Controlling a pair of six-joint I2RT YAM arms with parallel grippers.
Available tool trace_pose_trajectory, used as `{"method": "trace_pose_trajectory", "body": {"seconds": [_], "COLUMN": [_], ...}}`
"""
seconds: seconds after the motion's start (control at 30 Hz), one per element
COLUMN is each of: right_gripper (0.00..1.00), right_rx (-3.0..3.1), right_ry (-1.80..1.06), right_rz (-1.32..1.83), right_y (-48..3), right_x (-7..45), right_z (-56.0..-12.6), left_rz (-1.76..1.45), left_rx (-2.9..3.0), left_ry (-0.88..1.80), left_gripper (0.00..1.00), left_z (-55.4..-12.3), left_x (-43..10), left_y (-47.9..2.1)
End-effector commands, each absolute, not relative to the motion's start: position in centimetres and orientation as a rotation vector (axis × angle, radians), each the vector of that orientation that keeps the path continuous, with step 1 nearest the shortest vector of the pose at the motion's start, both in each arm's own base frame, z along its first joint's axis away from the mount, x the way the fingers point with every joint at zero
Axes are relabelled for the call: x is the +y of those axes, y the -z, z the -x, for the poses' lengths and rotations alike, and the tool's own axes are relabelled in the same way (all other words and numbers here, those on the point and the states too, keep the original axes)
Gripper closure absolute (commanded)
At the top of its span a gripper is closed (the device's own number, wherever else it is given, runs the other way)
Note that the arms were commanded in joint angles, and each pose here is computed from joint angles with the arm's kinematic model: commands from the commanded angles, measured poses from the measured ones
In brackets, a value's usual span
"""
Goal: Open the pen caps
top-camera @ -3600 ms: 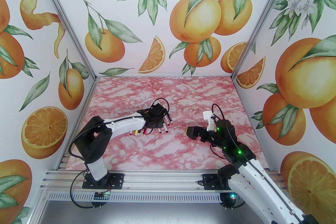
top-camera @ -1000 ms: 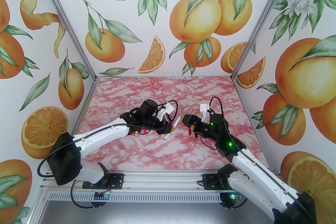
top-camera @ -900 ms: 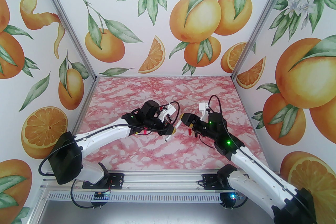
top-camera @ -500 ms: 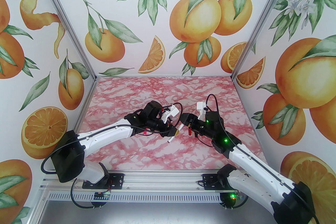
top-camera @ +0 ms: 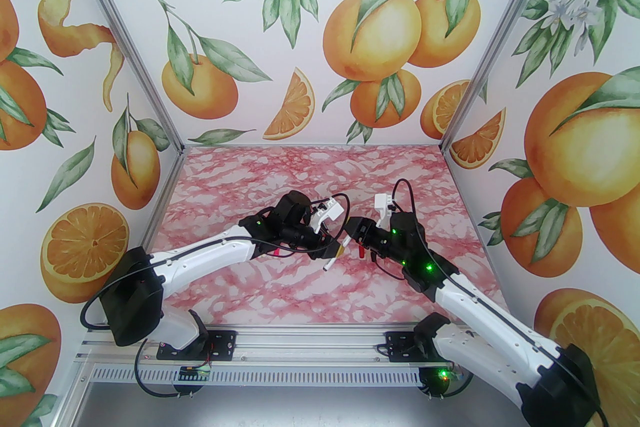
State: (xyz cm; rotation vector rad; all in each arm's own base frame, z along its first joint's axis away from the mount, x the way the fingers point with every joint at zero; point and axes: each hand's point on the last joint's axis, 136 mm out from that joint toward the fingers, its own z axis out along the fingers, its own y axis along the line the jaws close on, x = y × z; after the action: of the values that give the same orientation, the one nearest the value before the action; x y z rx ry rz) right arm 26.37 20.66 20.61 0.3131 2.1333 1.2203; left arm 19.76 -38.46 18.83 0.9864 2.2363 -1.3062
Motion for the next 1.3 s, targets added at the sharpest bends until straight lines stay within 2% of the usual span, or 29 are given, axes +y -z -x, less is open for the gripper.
{"method": "trace_pose_trajectory", "body": {"seconds": [0.0,0.2,0.3,0.4,0.53,0.67,0.97,1.1,1.27], "right_gripper": [0.78,0.83,0.84,0.85,0.85,0.85,0.86,0.87,0.87], "right_rx": [2.087,2.091,2.081,2.067,2.056,2.047,2.042,2.048,2.030], "right_ry": [-1.218,-1.197,-1.211,-1.235,-1.258,-1.274,-1.248,-1.151,-1.058], "right_rz": [-0.295,-0.298,-0.300,-0.303,-0.309,-0.319,-0.345,-0.393,-0.444], "right_y": [-21.9,-21.8,-22.0,-22.3,-22.4,-22.4,-22.0,-21.5,-21.6], "right_x": [20.6,20.4,20.4,20.5,20.6,20.6,20.1,19.0,17.7], "right_z": [-26.6,-26.6,-26.6,-26.4,-26.3,-26.3,-26.5,-27.1,-27.9], "left_rz": [-0.996,-0.990,-0.972,-0.962,-0.944,-0.918,-0.911,-0.910,-0.968], "left_rx": [2.199,2.201,2.177,2.151,2.124,2.121,2.157,2.241,2.255], "left_ry": [1.316,1.311,1.347,1.400,1.437,1.441,1.294,1.094,0.967], "left_gripper": [0.85,0.83,0.72,0.64,0.62,0.66,0.90,0.95,0.97], "left_z": [-20.1,-20.2,-20.1,-19.6,-19.2,-19.4,-20.2,-20.7,-20.0], "left_x": [-39.2,-39.2,-39.6,-40.3,-41.2,-41.5,-40.7,-39.7,-39.2], "left_y": [-19.9,-20.0,-20.5,-20.7,-20.7,-20.5,-19.2,-17.4,-16.5]}}
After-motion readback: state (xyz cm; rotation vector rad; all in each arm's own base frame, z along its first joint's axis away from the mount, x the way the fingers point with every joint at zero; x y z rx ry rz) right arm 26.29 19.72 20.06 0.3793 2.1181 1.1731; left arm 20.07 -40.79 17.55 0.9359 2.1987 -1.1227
